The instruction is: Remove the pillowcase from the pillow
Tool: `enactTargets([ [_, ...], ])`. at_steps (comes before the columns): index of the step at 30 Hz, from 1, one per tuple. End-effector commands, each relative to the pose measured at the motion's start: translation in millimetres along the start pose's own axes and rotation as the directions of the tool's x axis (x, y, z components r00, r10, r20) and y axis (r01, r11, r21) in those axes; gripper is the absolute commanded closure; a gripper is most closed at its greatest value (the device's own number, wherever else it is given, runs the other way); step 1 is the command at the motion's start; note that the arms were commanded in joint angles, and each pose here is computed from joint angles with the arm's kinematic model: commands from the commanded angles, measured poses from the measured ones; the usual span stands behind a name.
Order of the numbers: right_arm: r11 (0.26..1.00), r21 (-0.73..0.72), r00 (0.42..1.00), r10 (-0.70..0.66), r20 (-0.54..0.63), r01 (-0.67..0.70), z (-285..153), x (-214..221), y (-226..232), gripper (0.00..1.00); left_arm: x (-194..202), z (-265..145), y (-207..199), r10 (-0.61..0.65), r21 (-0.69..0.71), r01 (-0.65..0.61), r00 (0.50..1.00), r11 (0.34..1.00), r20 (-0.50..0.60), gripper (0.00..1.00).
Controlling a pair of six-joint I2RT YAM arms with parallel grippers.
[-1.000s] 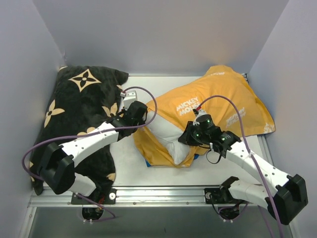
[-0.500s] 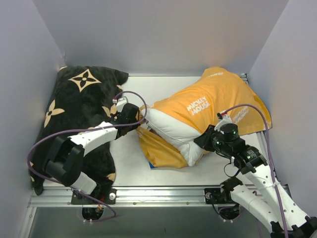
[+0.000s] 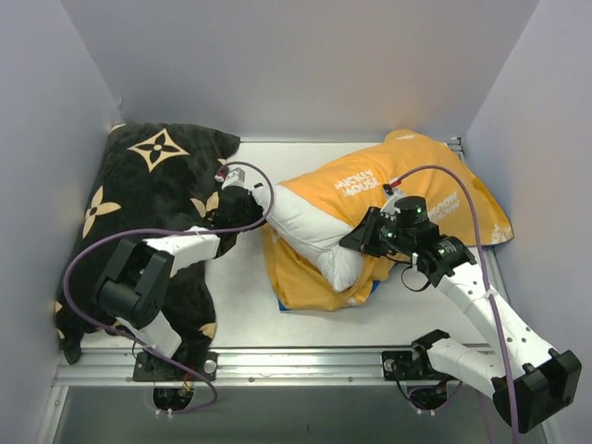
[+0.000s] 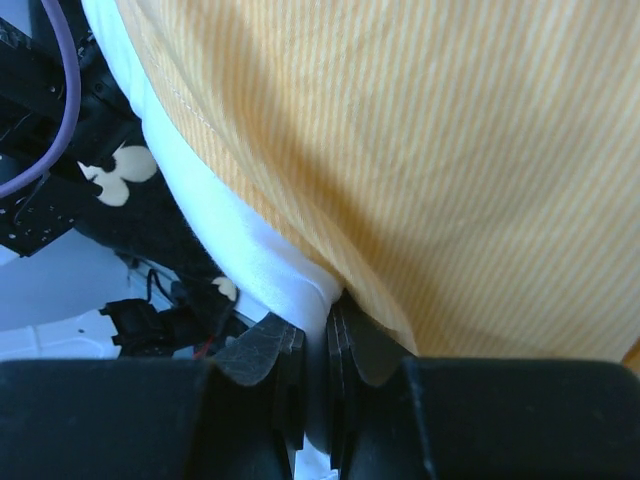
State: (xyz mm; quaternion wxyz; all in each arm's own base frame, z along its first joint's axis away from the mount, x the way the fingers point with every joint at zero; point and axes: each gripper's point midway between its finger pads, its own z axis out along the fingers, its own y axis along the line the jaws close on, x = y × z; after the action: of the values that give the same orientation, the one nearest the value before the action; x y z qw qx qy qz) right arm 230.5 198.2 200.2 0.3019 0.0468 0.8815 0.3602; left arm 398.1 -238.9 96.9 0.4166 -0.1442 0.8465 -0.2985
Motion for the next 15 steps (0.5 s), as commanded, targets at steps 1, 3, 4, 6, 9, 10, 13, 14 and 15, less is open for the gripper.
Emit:
enactTargets([
  [1,0.967,-0.255,0.998,0.008,0.057,0.006,-7.4,-33.1,67.5,1.00,-58.0,-24.0,-44.6,-0.079,0.109,0.063,0.986,0.992,0.149,0.12],
  [3,0.963,-0.270,0.997,0.020,0.068,-0.001,-2.4,-39.7,71.9,1.00,-72.8,-42.0,-21.3,-0.125,-0.006,0.129,0.967,0.992,0.222,0.09],
  [4,0.959,-0.283,0.997,0.021,0.074,0.000,-2.1,-43.0,75.7,1.00,-76.8,-49.1,-14.2,-0.127,-0.045,0.142,0.962,0.989,0.243,0.08],
  [6,0.949,-0.314,0.995,0.041,0.089,-0.011,1.1,-51.5,83.7,1.00,-90.0,-69.5,-8.6,-0.115,-0.090,0.147,0.949,0.985,0.295,0.03],
  [9,0.933,-0.358,0.995,0.056,0.088,-0.021,7.0,-59.7,95.9,1.00,-107.3,-90.6,-9.8,-0.089,-0.104,0.132,0.934,0.986,0.345,0.03],
  [10,0.929,-0.369,0.995,0.057,0.085,-0.022,8.6,-61.2,99.4,1.00,-109.9,-95.3,-11.8,-0.084,-0.102,0.127,0.933,0.987,0.350,0.03],
  [13,0.919,-0.393,0.993,0.081,0.086,-0.041,19.1,-71.8,106.7,1.00,-113.9,-115.0,-14.2,-0.084,-0.112,0.131,0.932,0.985,0.352,0.03],
  [14,0.913,-0.406,0.993,0.080,0.090,-0.036,24.6,-77.7,111.4,1.00,-111.5,-124.2,-17.2,-0.093,-0.081,0.129,0.932,0.988,0.350,0.03],
  [15,0.911,-0.411,0.992,0.086,0.087,-0.043,26.9,-80.8,114.1,1.00,-110.3,-128.1,-23.4,-0.100,-0.045,0.123,0.932,0.991,0.348,0.02],
])
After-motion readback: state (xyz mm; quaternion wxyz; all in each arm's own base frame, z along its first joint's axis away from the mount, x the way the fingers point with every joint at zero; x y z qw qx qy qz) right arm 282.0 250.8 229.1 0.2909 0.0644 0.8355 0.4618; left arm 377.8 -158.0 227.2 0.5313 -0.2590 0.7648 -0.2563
